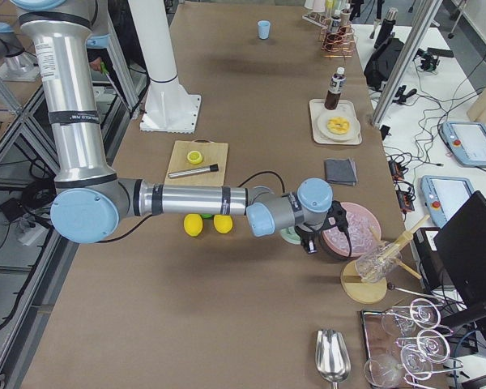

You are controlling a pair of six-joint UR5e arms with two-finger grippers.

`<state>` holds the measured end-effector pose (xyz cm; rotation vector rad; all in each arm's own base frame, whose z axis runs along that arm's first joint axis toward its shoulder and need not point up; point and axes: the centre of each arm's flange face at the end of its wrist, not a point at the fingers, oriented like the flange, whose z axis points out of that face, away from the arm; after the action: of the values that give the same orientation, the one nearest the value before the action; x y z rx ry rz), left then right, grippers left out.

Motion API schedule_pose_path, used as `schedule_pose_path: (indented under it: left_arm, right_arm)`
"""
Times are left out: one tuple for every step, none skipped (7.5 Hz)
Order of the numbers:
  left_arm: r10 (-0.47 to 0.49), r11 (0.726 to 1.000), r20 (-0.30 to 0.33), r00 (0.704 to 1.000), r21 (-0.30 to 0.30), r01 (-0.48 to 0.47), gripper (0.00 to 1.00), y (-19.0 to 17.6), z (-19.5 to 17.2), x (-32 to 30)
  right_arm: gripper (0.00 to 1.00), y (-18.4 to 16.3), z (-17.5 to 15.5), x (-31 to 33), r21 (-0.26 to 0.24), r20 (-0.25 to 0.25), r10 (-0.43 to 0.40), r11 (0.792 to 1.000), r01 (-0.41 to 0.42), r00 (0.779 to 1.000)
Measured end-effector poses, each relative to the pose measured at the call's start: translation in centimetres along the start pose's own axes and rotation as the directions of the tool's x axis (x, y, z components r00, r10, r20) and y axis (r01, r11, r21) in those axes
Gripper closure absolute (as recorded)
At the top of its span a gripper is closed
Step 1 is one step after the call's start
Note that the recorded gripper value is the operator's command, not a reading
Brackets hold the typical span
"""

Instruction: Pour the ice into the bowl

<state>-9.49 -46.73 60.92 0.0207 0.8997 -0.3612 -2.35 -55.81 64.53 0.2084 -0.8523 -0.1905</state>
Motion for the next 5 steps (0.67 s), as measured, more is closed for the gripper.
schedule_pose_path:
  left_arm:
    - [0.000, 1.000, 0.000, 1.000, 0.001, 0.000, 0.03, -0.1, 0.0, 0.1]
    - [0.001, 1.000, 0.000, 1.000, 0.000, -0.001, 0.03, -0.1, 0.0, 0.1]
    - [0.000, 1.000, 0.000, 1.000, 0.000, 0.000, 0.03, -0.2, 0.0, 0.1]
    - [-0.001, 1.000, 0.001, 1.000, 0.000, 0.001, 0.03, -0.2, 0.1, 0.1]
    - [0.000, 1.000, 0.001, 1.000, 0.000, 0.000, 0.03, -0.2, 0.1, 0.1]
  right_arm:
    - [1.00, 1.3, 0.7, 1.0, 0.003, 0.001, -0.002, 1.000, 0.002, 1.000]
    - [1.00, 2.0, 1.1, 1.5, 0.004, 0.002, -0.003, 1.000, 0.003, 1.000]
    - [1.00, 2.5, 1.3, 1.8, 0.005, 0.002, 0.000, 1.000, 0.000, 1.000]
    - [1.00, 3.1, 1.9, 2.3, 0.009, 0.001, 0.008, 1.000, -0.008, 1.000]
    - [1.00, 3.5, 2.8, 2.6, 0.023, 0.002, 0.022, 0.999, -0.022, 1.000]
